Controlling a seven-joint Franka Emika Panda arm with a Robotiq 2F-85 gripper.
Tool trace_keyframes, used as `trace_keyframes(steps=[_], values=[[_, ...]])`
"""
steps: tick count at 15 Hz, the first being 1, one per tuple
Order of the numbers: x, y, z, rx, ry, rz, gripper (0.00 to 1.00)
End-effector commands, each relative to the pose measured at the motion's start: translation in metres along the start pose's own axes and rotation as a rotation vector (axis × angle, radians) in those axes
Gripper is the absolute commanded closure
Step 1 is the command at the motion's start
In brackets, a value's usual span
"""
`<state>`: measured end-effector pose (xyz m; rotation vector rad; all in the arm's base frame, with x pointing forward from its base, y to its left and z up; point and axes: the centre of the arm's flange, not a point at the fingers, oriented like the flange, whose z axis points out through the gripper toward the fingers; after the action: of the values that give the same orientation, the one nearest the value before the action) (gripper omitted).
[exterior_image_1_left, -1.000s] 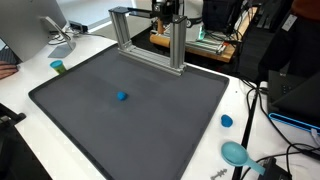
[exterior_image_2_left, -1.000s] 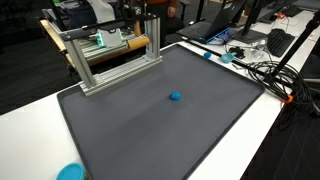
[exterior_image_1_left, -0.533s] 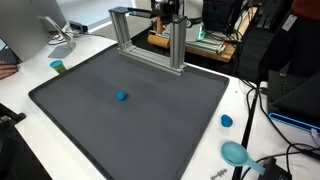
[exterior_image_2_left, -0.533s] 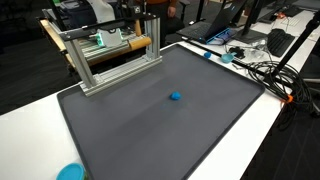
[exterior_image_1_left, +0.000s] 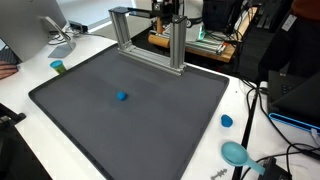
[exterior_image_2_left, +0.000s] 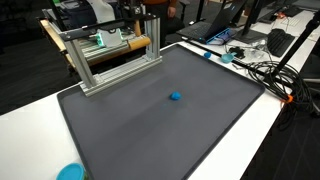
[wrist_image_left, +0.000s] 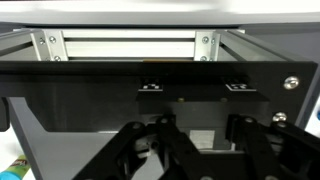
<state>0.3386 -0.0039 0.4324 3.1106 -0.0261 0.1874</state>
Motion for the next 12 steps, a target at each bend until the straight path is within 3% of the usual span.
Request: trace_keyframes(steps=[1, 7, 12], values=[[-0.014, -0.006, 0.008, -0.004, 0.008, 0.030, 0.78], [0.005, -0.017, -0.007, -0.013, 0.083, 0.058, 0.78], [0.062, -0.035, -0.036, -0.045, 0.179, 0.065, 0.78]])
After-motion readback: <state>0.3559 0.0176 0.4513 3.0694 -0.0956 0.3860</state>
